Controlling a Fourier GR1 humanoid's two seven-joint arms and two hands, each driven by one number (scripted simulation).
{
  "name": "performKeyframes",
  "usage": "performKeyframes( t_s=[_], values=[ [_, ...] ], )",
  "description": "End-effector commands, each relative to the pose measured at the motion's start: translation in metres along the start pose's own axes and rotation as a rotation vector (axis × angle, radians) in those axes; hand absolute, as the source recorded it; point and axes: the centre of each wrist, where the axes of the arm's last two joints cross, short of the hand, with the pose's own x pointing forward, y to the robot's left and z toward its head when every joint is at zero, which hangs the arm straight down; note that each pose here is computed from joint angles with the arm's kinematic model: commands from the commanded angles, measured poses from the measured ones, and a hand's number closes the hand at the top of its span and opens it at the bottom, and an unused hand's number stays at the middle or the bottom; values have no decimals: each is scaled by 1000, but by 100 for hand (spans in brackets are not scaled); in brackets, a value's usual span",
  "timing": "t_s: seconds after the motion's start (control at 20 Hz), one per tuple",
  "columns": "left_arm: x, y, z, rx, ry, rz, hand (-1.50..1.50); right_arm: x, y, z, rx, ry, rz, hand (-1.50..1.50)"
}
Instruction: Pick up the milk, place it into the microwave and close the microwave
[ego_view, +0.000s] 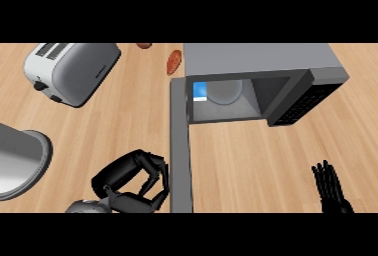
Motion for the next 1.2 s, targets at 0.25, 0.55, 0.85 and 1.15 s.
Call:
performKeyframes(
  t_s=[0.25,0.55,0.85,1.15],
  values=[
    [-26,-80,-48,-153,32,8,150,67,-16,22,137,-139,-128,-150],
    [-39,-130,-65,-131,47,-38,150,104,9,17,251,-174,-189,-150],
    [-18,-157,-88,-56,11,-87,150,145,16,4,325,-193,-174,-150],
    [-10,-148,-110,43,-10,-119,150,176,30,1,393,-195,-199,-150]
  ],
)
